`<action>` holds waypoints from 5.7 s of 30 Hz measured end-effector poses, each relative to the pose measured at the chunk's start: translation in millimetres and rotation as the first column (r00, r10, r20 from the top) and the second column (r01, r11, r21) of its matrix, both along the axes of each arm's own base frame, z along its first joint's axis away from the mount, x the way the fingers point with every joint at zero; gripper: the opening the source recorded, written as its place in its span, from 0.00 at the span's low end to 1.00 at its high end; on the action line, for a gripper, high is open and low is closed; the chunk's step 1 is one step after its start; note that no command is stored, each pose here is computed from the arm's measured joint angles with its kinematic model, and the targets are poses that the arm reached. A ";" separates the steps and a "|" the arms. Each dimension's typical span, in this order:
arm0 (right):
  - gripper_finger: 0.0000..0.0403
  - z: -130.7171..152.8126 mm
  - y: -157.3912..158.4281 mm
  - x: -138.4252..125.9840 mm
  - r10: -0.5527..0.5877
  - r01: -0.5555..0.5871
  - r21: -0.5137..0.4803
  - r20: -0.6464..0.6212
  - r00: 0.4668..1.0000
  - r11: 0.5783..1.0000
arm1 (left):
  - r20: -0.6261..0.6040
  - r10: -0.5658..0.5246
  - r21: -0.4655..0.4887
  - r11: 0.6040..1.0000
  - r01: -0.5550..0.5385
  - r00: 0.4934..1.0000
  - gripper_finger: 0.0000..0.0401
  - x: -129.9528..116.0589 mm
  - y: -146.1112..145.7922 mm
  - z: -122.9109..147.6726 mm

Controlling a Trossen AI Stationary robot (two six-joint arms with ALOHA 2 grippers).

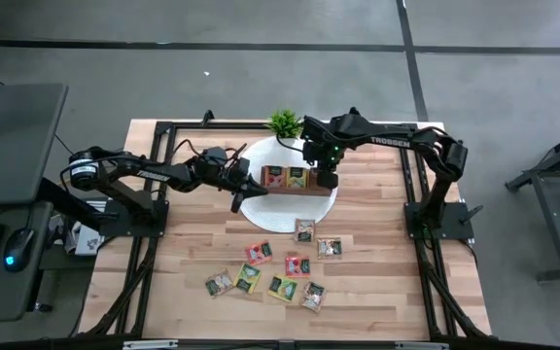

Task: Pick & Place Tea
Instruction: Put the brown tea bag into the right section of the wooden organizer

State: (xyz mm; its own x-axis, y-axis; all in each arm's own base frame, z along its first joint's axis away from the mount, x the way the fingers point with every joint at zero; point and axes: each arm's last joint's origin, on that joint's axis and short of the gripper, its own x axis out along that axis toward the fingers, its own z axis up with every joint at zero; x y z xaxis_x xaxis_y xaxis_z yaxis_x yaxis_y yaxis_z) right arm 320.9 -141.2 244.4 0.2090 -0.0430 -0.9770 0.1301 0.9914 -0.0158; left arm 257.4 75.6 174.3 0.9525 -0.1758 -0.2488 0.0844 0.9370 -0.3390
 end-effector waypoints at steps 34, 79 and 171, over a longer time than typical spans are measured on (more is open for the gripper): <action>0.32 26.2 14.8 -8.6 -0.088 0.089 -0.028 0.058 0.994 0.996 | 0.005 -0.086 -0.015 0.996 0.086 0.996 0.00 2.7 -9.0 1.3; 0.32 -21.2 251.3 -29.0 -0.315 0.340 -0.052 0.266 0.911 0.939 | -0.278 -0.123 0.219 0.958 0.187 0.953 0.00 145.5 -60.4 -43.0; 0.01 -120.8 247.8 27.0 -0.010 0.052 -0.319 0.132 0.991 0.946 | -0.417 -0.041 0.195 0.972 0.133 0.908 0.00 143.7 -57.8 -62.8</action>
